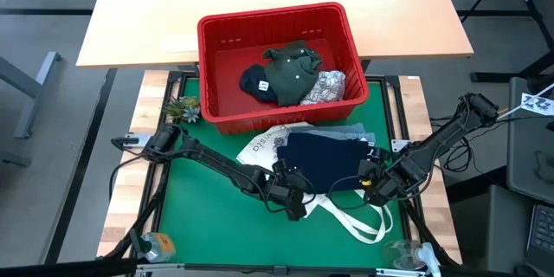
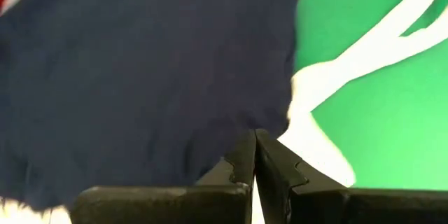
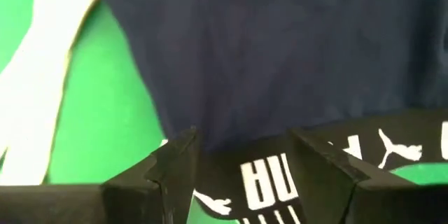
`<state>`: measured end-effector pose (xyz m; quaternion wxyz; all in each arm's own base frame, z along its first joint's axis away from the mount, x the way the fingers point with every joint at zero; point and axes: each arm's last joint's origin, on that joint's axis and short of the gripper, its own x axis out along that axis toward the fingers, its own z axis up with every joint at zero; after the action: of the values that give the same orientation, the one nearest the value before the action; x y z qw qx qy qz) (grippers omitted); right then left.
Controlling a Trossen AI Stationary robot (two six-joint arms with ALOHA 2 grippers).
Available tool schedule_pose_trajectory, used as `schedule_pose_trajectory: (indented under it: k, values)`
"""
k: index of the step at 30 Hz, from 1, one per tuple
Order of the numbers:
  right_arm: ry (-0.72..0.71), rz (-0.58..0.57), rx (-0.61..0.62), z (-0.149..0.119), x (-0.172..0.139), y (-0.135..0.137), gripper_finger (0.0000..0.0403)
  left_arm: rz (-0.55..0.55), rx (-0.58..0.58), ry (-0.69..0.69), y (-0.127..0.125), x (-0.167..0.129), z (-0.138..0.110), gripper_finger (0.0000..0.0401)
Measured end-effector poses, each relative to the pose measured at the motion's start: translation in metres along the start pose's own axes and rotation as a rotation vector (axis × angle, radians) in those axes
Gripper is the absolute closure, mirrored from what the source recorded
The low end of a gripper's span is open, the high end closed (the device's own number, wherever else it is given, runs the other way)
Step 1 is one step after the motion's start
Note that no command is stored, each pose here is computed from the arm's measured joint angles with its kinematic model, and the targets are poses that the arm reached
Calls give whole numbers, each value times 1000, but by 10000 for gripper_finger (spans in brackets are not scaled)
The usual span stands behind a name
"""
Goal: Fold laundry
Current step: Fold the dark blue boxer
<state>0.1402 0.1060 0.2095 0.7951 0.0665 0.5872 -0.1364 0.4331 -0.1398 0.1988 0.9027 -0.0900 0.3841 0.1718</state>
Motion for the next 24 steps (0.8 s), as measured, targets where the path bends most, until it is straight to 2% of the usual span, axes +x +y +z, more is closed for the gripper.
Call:
schedule_pose_trajectory:
  k: [5,12,20,24]
  values:
    - [68,-23,45,-10,14,-6,194,50,13,75,2,10,-13,397]
    - [124,-30,61,-17,22,-9,194,42,25,121,0,19,-22,397]
    - [155,-18,55,-18,20,-9,194,-19,28,159,-2,13,-21,397]
    - [162,-26,46,-12,7,-8,194,-44,20,141,0,-1,-12,397]
